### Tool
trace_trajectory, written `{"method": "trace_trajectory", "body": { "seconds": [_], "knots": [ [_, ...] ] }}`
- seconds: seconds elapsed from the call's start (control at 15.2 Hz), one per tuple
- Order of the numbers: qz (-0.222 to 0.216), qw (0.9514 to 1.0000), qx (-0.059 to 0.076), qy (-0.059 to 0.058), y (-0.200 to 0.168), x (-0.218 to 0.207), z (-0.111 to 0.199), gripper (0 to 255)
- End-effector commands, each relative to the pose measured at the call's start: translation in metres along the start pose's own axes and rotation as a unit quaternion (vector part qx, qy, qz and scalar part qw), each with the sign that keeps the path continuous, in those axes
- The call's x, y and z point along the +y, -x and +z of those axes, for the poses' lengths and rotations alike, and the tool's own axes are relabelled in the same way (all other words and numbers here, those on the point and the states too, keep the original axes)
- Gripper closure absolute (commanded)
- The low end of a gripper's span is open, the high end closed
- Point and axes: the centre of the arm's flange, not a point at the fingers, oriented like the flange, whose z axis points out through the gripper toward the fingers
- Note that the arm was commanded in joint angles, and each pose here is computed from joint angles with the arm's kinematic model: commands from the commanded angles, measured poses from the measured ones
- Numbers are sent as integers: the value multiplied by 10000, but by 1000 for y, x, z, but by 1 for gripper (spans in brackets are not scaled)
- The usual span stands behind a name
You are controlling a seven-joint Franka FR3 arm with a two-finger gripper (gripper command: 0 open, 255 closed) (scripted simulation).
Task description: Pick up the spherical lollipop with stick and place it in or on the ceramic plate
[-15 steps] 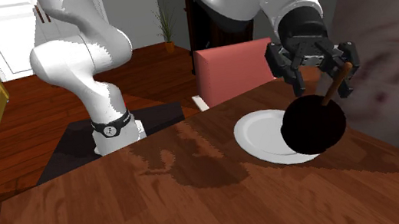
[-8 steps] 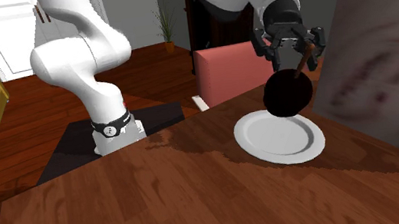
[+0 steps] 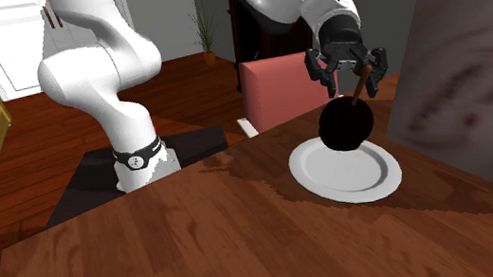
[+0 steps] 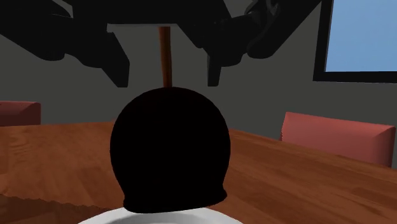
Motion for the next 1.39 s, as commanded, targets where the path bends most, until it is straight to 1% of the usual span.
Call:
{"method": "trace_trajectory", "body": {
  "seconds": [0.0,0.59,1.12,1.19,1.32],
  "knots": [
    [4,10000,3,-2,9,-1,5,255],
    [4,10000,3,-2,52,-4,23,255],
    [4,10000,3,-2,52,-4,23,255],
    [4,10000,2,-2,52,-4,24,0],
    [5,10000,2,-2,52,-4,24,0]
  ]
}}
